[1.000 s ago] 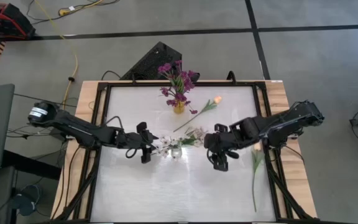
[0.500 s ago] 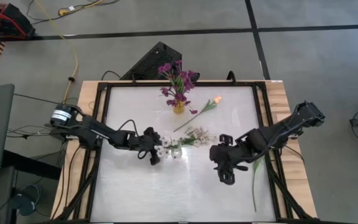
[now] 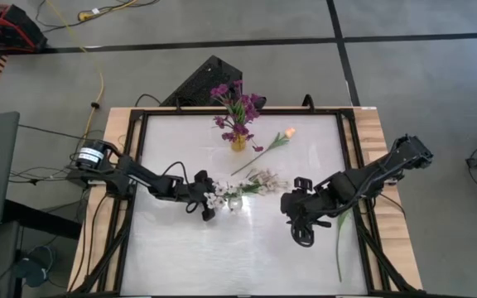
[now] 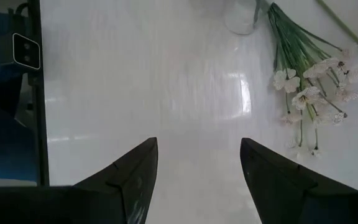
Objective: Sort flowers into vase by color
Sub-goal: Put the white flowers into the transparent vase
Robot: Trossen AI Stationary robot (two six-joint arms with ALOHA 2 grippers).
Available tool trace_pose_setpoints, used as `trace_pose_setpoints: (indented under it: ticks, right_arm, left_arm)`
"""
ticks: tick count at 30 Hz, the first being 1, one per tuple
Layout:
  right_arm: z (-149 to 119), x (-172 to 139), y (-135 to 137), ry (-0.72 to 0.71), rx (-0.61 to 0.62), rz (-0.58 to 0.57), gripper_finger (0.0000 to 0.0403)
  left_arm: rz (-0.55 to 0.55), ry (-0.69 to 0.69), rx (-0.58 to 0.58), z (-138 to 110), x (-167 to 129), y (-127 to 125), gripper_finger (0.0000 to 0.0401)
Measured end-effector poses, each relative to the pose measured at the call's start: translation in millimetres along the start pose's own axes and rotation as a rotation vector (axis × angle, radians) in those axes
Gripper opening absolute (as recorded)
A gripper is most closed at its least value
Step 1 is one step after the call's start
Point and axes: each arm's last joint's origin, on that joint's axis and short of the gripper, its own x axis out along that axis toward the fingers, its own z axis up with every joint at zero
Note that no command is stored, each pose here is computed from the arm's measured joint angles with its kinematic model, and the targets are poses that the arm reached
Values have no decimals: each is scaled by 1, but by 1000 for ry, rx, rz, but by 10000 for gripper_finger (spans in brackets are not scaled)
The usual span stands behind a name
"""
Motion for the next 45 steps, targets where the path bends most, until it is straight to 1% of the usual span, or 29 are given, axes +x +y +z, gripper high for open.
trace_pose_setpoints:
  ticks: [4,5,7,10,12,14,18,22,24,28,31,33,35,37,40,42,43,45]
  right_arm:
    - [0,0,0,2,4,-1,255]
    - [0,0,0,4,9,-2,255]
    - [0,0,0,4,20,-2,255]
    - [0,0,0,5,23,-3,255]
    - [0,0,0,6,23,-3,255]
    - [-1,0,0,8,22,-4,255]
    - [-1,0,-1,12,22,-6,255]
    - [-1,0,-1,13,23,-7,255]
    - [-1,0,-1,15,24,-8,255]
    - [-2,0,-1,17,23,-10,255]
    - [-2,0,-1,17,23,-10,255]
    - [-2,0,-1,17,23,-10,255]
    - [-2,0,-1,17,23,-10,255]
    - [-2,0,-1,17,23,-10,255]
    - [-2,0,-1,17,23,-9,255]
    - [-2,0,-1,17,22,-9,255]
    - [-2,0,-1,17,22,-9,255]
    - [-2,0,-1,16,21,-9,255]
  left_arm:
    - [59,-2,20,3,-8,3,26]
    - [62,-16,27,6,-11,3,15]
    - [86,-31,47,10,-18,4,11]
    - [95,-63,75,20,-32,5,6]
    - [111,-52,94,23,-44,7,5]
    - [151,-29,106,24,-57,11,5]
    - [266,-36,100,28,-86,19,4]
    - [338,-78,87,31,-116,27,3]
    - [347,-110,82,32,-130,30,3]
    - [327,-170,88,34,-158,36,3]
    - [319,-237,60,34,-177,42,3]
    - [298,-293,40,35,-189,45,3]
    - [237,-348,36,36,-201,46,3]
    - [126,-384,71,35,-212,46,3]
    - [-88,-435,158,33,-226,45,7]
    - [-185,-482,210,32,-235,44,11]
    - [-207,-523,219,33,-240,45,12]
    - [-213,-621,212,35,-251,47,12]
